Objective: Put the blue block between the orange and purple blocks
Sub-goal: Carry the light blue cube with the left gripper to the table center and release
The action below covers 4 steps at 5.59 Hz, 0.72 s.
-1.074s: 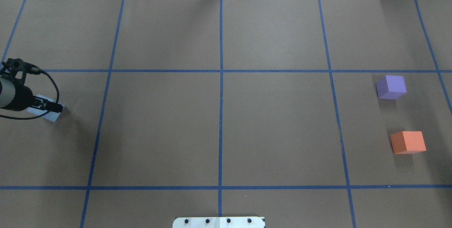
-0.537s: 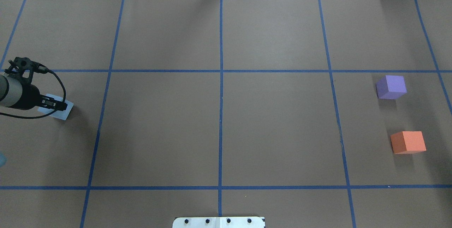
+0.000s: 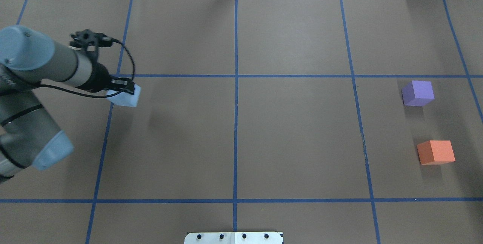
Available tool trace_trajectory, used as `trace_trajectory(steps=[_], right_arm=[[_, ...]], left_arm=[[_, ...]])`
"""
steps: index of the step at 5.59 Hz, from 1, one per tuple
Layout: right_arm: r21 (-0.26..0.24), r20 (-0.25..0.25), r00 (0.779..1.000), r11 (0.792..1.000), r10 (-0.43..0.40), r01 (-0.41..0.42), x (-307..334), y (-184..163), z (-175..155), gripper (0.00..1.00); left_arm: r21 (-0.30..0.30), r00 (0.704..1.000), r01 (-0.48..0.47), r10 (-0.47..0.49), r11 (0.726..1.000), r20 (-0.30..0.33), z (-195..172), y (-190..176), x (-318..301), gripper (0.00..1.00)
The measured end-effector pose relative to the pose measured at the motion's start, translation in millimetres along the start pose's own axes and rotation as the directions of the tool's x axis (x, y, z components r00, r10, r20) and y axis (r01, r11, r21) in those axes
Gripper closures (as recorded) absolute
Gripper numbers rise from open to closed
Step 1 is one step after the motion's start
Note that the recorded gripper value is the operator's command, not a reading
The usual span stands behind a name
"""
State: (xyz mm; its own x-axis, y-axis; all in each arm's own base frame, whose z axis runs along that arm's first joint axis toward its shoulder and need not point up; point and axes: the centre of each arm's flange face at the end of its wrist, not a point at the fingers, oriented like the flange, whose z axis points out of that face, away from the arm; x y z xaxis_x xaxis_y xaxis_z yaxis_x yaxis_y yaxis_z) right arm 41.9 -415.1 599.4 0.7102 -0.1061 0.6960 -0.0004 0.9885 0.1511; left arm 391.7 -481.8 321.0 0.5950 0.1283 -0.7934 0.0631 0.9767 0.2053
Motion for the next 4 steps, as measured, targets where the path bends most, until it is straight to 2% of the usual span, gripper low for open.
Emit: trace_trajectory(steps=[1,2,3,4], right_arm=[[0.001,0.0,1.0,1.0,0.0,0.0,-0.2,-0.6,-0.2,0.0],[0.0,-0.002,1.0,1.0,0.001,-0.001,-0.2,-1.2,-0.1,0.0],[-0.001,-0.002,1.0,1.0,0.001,-0.001,-0.1,-1.5,0.4,0.0],[-0.001,-0.002,1.0,1.0,0.001,-0.001,-0.1,-1.7,0.6,0.0]], left_arm=[[-0.036,0.998,0.053,-0.052,0.998,0.025,9.6,-10.3,101.5,1.0],[-0.044,0.993,0.103,-0.1,0.994,0.064,30.2,-17.0,190.1,0.86],[-0.057,0.986,0.142,-0.136,0.988,0.098,56.5,-18.1,248.1,0.56],[-0.072,0.982,0.154,-0.145,0.985,0.12,77.0,-13.8,270.3,0.06]])
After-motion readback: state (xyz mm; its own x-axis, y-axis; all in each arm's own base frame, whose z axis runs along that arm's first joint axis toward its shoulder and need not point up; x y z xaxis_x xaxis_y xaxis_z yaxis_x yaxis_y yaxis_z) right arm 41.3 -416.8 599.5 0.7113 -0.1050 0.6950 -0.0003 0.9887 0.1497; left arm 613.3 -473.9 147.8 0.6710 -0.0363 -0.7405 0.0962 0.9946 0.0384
